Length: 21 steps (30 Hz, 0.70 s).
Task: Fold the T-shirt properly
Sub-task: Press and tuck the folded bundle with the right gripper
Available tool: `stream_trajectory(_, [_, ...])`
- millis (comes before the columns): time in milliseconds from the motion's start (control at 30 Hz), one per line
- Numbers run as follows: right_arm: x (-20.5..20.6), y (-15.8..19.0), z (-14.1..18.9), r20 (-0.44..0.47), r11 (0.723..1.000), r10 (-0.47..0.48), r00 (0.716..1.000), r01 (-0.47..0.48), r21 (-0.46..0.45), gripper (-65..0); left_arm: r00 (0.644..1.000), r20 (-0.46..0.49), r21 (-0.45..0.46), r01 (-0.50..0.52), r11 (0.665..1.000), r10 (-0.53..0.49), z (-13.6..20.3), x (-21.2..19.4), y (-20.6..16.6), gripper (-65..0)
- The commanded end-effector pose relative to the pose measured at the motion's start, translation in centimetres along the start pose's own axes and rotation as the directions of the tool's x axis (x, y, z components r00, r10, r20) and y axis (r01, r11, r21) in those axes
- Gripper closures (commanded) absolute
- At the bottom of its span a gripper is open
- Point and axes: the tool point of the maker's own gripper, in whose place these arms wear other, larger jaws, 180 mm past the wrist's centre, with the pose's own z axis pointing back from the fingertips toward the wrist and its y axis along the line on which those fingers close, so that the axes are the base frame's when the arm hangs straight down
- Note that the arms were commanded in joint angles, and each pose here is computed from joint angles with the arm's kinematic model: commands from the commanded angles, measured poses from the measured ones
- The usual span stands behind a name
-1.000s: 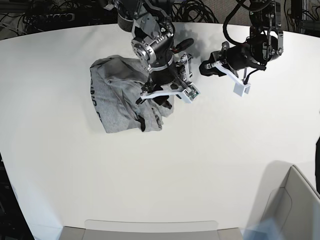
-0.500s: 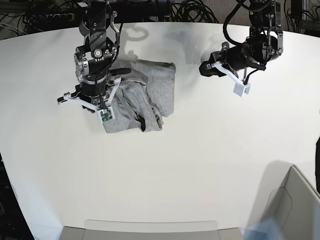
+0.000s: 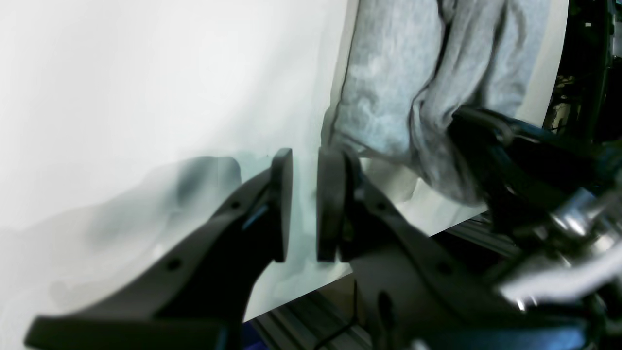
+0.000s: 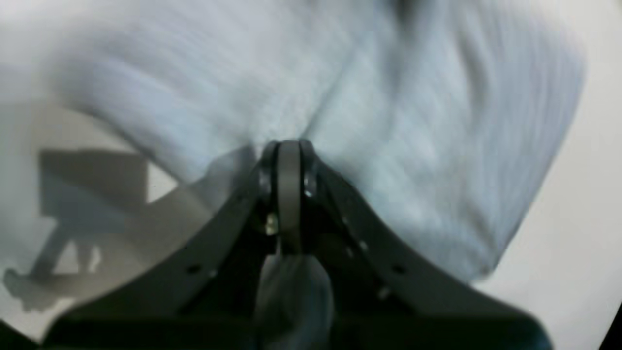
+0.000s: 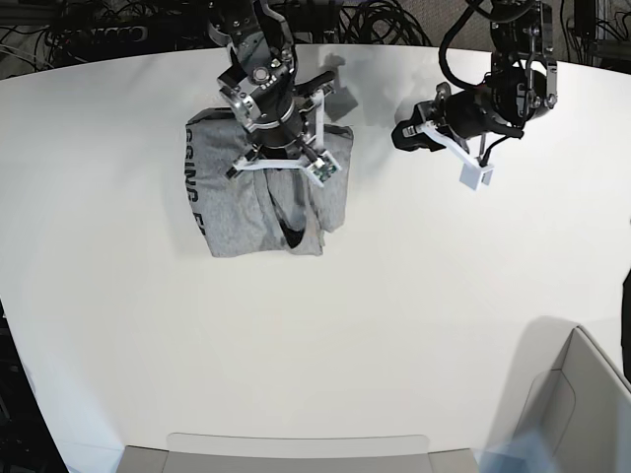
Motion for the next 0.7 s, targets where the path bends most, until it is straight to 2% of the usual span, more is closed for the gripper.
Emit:
stream_trajectory(0, [1.7, 0.1, 0.4, 0.052, 1.000, 0.011, 0.999, -0.011, -0.002, 0.0, 1.000, 0.014, -0.022, 0.015, 1.000, -0.015, 0.3, 0.5, -0.7, -10.5])
stream_trajectory(133, [3.0, 2.6, -0.1, 0.077, 0.996, 0.071, 0.995, -0.076, 0.055, 0.0, 1.000, 0.014, -0.022, 0.015, 1.000, -0.015, 0.3, 0.5, -0.7, -10.5])
stream_trajectory(200, [3.8, 2.7, 0.2, 0.106, 0.994, 0.085, 0.991, -0.091, 0.052, 0.0, 1.000, 0.014, -0.022, 0.015, 1.000, -0.015, 0.3, 0.5, -0.7, -10.5])
stream_trajectory(333, [7.1, 0.2, 2.7, 0.246, 0.998, 0.059, 0.968, -0.057, -0.018, 0.0, 1.000, 0.015, -0.022, 0.015, 1.000, -0.015, 0.3, 0.6, -0.7, -10.5])
stream_trajectory(433, [7.8, -3.2, 3.3, 0.282, 0.996, 0.023, 0.959, 0.003, -0.092, 0.0, 1.000, 0.016, -0.023, 0.014, 1.000, -0.014, 0.3, 0.5, -0.7, -10.5])
stream_trajectory(533, [6.0, -6.3, 1.7, 0.181, 0.988, -0.001, 0.983, 0.028, -0.150, 0.0, 1.000, 0.016, -0.024, 0.014, 1.000, -0.013, 0.3, 0.5, -0.7, -10.5])
stream_trajectory(600, [4.8, -7.0, 0.0, 0.107, 0.988, -0.004, 0.994, 0.020, -0.152, 0.0, 1.000, 0.016, -0.024, 0.014, 1.000, -0.013, 0.3, 0.5, -0.7, -10.5])
stream_trajectory(667, [4.4, -6.6, -2.0, 0.071, 0.992, 0.014, 0.997, -0.005, -0.126, 0.0, 1.000, 0.016, -0.025, 0.015, 1.000, -0.015, 0.3, 0.5, -0.7, -10.5])
